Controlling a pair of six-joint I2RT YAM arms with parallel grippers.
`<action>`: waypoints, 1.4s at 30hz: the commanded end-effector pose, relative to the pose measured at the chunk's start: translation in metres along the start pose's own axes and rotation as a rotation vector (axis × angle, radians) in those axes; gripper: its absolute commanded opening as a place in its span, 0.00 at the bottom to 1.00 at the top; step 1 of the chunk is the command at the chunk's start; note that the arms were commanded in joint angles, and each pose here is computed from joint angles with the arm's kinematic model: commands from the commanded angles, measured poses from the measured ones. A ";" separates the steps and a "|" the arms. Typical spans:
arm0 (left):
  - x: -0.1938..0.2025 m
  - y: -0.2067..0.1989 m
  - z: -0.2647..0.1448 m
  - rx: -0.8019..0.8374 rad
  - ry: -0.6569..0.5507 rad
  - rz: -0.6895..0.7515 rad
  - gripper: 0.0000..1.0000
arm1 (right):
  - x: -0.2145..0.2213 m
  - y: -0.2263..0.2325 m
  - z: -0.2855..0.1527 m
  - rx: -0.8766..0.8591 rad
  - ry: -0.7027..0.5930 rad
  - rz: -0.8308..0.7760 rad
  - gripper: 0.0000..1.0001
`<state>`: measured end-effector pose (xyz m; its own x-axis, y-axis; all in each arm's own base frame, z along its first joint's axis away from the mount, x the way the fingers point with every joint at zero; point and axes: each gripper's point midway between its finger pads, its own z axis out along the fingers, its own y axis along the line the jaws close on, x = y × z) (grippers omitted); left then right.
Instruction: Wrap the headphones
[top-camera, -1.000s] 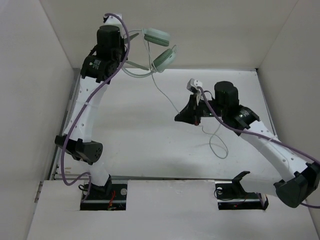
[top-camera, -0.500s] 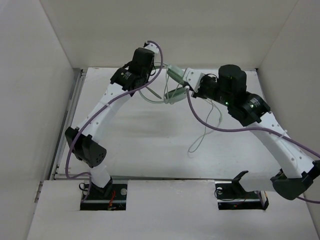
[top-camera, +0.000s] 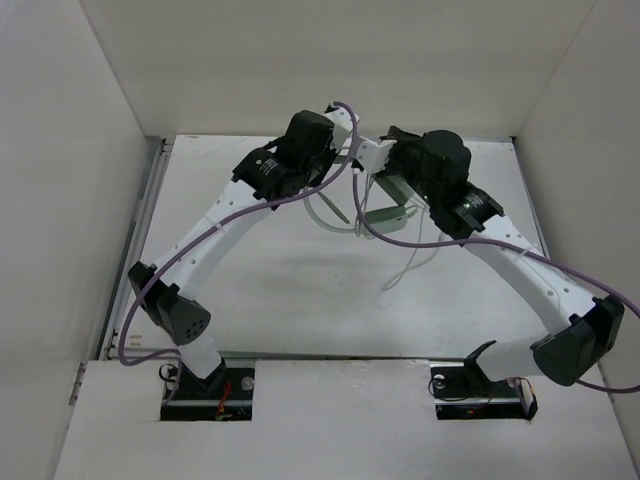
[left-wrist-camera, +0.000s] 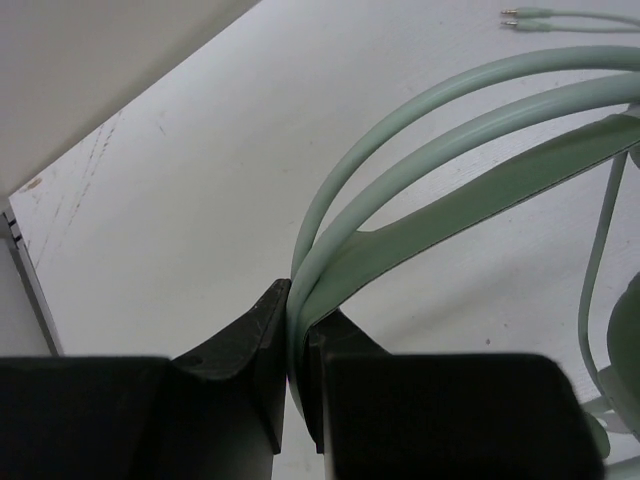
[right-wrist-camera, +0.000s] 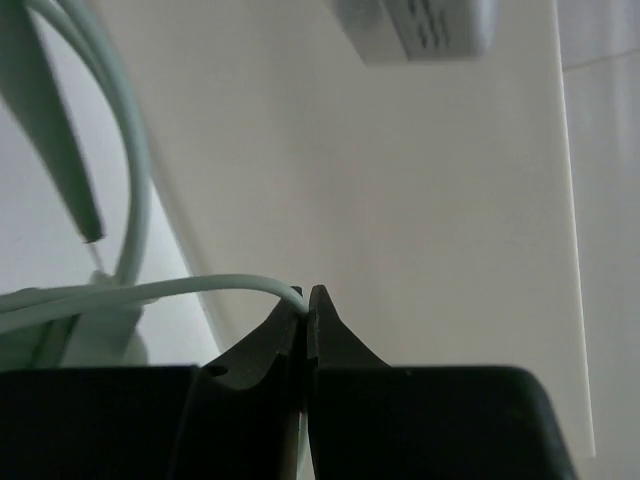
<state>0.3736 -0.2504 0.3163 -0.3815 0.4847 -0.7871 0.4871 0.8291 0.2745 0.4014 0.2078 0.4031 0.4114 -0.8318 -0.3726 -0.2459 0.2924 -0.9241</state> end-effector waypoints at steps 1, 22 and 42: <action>-0.035 -0.007 -0.047 0.083 -0.154 -0.022 0.00 | 0.013 -0.040 0.001 0.159 0.011 0.069 0.04; -0.065 -0.024 -0.110 0.287 -0.273 -0.040 0.00 | -0.015 0.030 -0.009 -0.401 -0.262 0.899 0.20; -0.141 0.001 -0.167 0.483 -0.466 -0.329 0.00 | -0.070 0.107 -0.050 -0.824 -0.438 1.639 0.33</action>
<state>0.2973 -0.2659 0.4783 -0.2759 0.1230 -0.9533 0.7200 0.6835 -0.1202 0.3272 0.2624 0.3046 -0.5211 0.1507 -0.8401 -0.7882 0.2925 0.5414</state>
